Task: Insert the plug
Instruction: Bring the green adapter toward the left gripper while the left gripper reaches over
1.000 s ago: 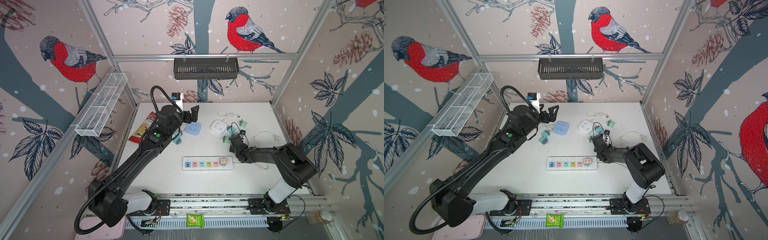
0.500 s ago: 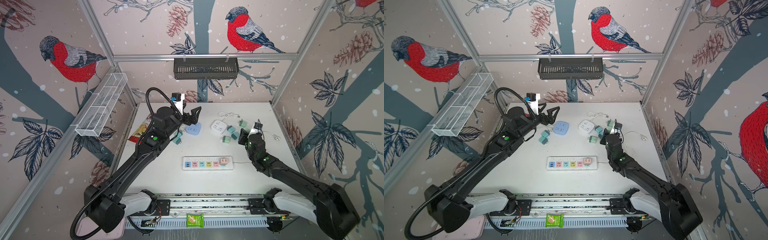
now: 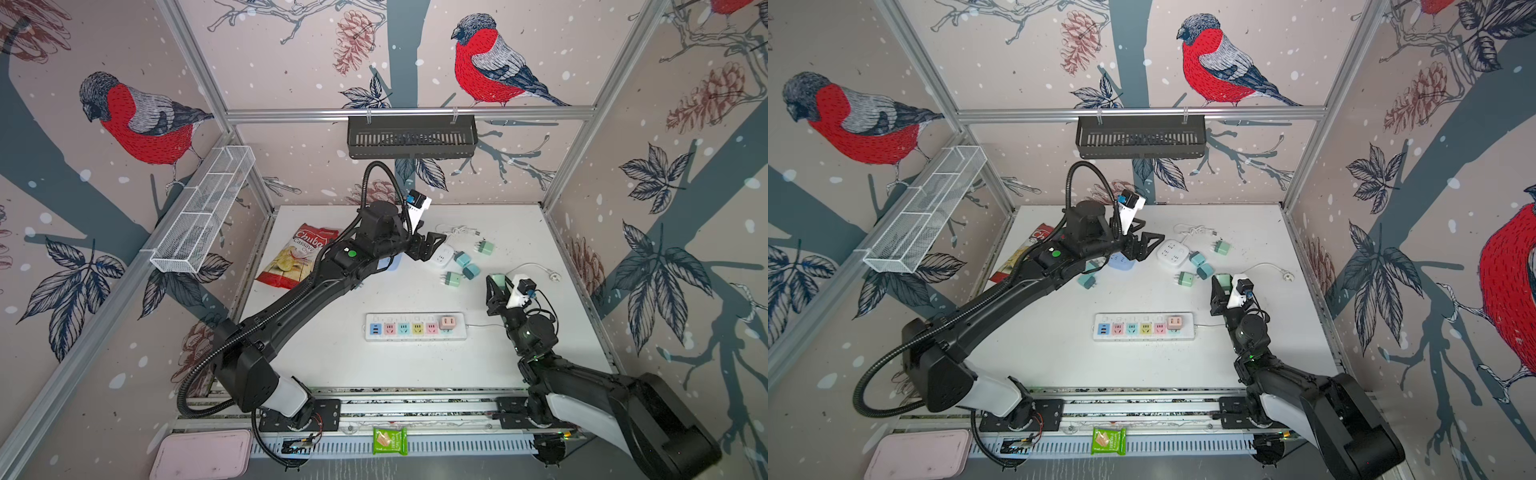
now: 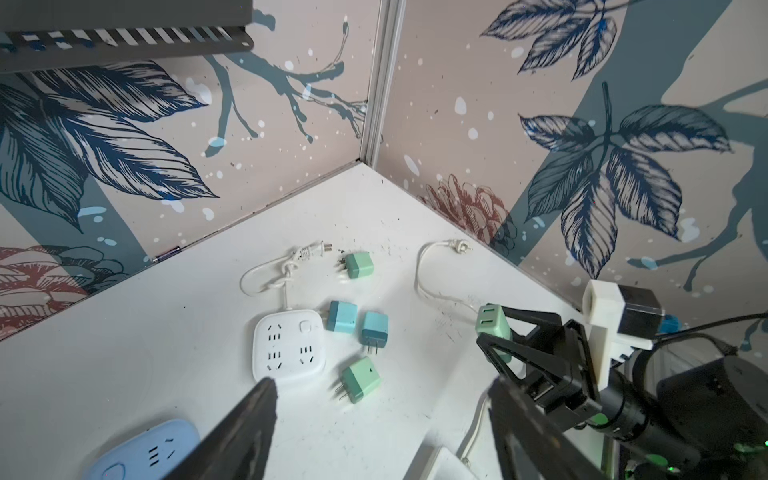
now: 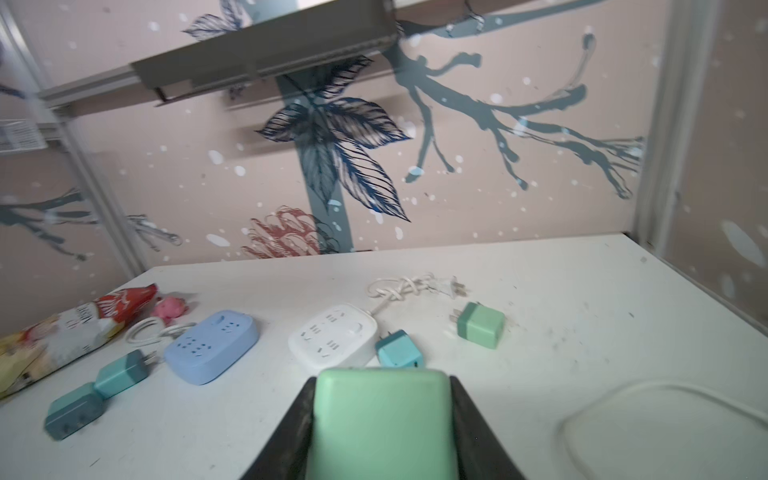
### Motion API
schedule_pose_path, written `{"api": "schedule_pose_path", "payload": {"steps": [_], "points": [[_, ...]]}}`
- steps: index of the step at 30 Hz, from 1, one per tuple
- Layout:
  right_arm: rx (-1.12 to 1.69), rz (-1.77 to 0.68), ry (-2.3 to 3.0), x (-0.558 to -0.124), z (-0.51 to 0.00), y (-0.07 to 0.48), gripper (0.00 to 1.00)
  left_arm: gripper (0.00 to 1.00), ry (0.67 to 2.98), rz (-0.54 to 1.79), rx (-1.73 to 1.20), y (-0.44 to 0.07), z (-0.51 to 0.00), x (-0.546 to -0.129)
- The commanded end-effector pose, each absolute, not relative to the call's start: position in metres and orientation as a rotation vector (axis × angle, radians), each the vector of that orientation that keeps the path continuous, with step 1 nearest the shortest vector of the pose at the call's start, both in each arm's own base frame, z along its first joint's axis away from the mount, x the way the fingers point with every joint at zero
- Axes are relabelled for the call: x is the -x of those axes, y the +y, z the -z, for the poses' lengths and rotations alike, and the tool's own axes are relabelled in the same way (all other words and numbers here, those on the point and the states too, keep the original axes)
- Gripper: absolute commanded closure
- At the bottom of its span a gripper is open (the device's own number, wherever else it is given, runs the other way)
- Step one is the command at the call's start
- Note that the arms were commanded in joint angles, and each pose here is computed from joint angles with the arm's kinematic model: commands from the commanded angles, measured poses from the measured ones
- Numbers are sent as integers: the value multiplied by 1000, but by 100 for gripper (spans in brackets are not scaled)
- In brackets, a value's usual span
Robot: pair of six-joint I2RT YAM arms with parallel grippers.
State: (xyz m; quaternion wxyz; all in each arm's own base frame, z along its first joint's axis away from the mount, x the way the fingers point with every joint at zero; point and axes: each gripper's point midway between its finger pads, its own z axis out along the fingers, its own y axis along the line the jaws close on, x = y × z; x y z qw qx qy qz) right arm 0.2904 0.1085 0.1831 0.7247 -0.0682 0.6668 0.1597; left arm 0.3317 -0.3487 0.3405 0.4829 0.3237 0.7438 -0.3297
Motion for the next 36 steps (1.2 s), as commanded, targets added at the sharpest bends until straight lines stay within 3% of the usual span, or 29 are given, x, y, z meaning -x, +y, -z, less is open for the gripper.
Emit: {"api": "schedule_pose_path", "payload": {"steps": [1, 12, 24, 36], "points": [[464, -444, 1304, -268, -204, 152, 97, 21, 1855, 757, -902, -358, -325, -321], [482, -428, 1256, -257, -198, 145, 98, 28, 2069, 783, -955, -387, -275, -324], [591, -459, 1151, -227, -205, 155, 98, 29, 2221, 935, -1156, -437, -220, -279], [640, -463, 1121, -219, -205, 163, 97, 29, 2241, 972, -1206, -447, -212, -264]]}}
